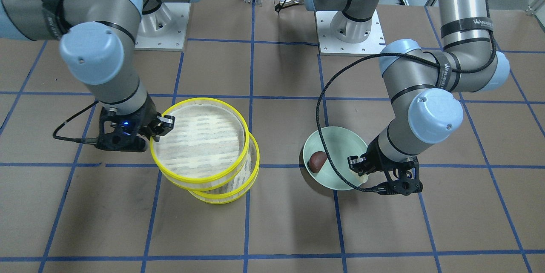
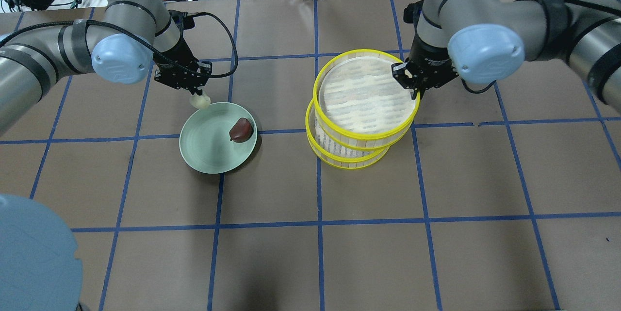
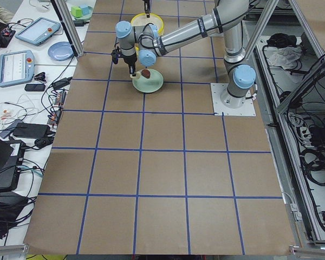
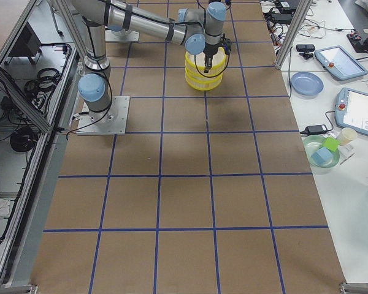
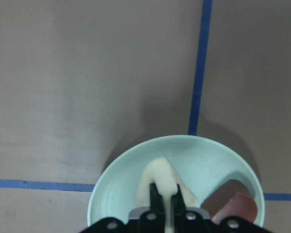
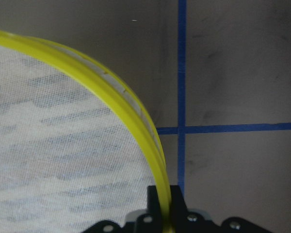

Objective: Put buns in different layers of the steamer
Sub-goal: 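Lift the top steamer tier aside with right gripper while left lifts bun, then lower the white bun into the bottom steamer tier and open the left gripper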

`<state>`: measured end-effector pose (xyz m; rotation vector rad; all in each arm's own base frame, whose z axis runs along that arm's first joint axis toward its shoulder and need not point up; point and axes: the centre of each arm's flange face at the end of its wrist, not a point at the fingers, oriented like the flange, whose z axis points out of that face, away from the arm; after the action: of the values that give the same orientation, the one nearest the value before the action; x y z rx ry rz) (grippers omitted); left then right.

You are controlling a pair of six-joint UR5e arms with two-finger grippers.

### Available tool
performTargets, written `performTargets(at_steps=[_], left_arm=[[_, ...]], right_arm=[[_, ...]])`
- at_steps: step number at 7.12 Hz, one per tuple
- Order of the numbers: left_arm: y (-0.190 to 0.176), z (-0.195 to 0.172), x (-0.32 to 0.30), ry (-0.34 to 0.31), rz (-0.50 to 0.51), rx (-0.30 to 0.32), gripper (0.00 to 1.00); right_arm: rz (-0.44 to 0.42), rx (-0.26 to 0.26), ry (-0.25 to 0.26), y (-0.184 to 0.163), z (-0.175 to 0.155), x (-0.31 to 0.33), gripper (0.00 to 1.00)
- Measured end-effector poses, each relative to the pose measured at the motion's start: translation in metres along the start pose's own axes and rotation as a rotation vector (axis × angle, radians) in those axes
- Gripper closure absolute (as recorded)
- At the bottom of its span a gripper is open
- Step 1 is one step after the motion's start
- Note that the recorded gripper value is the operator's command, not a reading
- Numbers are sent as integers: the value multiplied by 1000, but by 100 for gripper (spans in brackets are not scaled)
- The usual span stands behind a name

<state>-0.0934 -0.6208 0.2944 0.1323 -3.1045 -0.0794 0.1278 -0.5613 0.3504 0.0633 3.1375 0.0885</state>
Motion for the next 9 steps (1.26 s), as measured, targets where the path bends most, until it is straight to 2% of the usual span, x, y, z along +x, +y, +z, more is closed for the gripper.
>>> performTargets(at_steps=[1,3,5,7,8,9], left_arm=[[4,-18,19,-1,-4,0,96],[23,-24,93,22,-100,-2,96],[53,1,191,47,-212,10,96],[76,25,260,114,-301,20,93],[82,34,276,139,-326,13,67],[84,41,282,145,-338,5,53]], right_arm=[[-7,-15,-19,-9,-9,46,100],[-75,-34,-34,-22,-3,117,100],[-93,-49,-42,-26,6,137,100],[-90,-60,-53,-26,11,138,100],[-88,-63,-56,-26,12,138,100],[-86,-65,-58,-25,12,138,100]])
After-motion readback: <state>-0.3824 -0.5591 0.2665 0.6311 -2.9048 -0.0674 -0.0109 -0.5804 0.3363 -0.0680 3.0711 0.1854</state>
